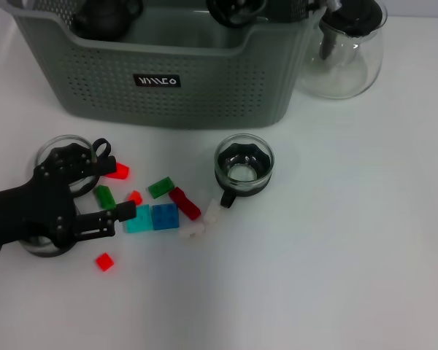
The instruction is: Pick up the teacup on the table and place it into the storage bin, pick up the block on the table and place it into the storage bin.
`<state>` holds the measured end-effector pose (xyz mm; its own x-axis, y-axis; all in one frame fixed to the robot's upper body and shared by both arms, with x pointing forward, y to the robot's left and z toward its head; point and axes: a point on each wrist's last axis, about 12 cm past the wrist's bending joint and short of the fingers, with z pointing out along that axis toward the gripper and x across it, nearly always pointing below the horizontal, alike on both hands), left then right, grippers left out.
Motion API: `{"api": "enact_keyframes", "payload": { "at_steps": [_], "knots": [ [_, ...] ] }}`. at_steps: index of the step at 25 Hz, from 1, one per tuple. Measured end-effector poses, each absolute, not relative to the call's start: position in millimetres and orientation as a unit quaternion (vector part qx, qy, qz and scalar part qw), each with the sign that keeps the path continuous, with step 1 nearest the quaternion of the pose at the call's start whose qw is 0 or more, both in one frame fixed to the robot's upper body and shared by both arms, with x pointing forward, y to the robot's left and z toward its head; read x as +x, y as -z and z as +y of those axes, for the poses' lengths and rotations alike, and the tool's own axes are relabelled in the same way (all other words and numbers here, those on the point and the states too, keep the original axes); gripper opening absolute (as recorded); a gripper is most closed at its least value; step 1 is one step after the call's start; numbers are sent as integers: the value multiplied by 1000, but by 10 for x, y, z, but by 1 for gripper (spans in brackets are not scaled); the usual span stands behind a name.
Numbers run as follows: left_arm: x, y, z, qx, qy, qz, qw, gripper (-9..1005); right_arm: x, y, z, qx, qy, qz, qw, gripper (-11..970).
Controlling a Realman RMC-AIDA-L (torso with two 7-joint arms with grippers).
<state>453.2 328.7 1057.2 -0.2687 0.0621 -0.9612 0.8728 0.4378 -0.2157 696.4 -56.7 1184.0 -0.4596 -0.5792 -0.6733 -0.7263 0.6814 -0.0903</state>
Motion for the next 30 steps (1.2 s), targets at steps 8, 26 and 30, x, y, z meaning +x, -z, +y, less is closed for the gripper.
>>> {"api": "enact_keyframes", "payload": {
  "at_steps": [8,26,30],
  "knots": [
    [4547,-10576,3281,342,405,685,500,842,6962,-11840,-586,-382,-108,850,347,52],
    [4566,-10575,3273,343,404,686,499,841,6794,-12494,-1193,-307,-282,749,515,508],
    [4572,-10574,3272,343,403,686,499,841,6314,-12594,-1644,-357,-406,627,560,506]
  ]
}}
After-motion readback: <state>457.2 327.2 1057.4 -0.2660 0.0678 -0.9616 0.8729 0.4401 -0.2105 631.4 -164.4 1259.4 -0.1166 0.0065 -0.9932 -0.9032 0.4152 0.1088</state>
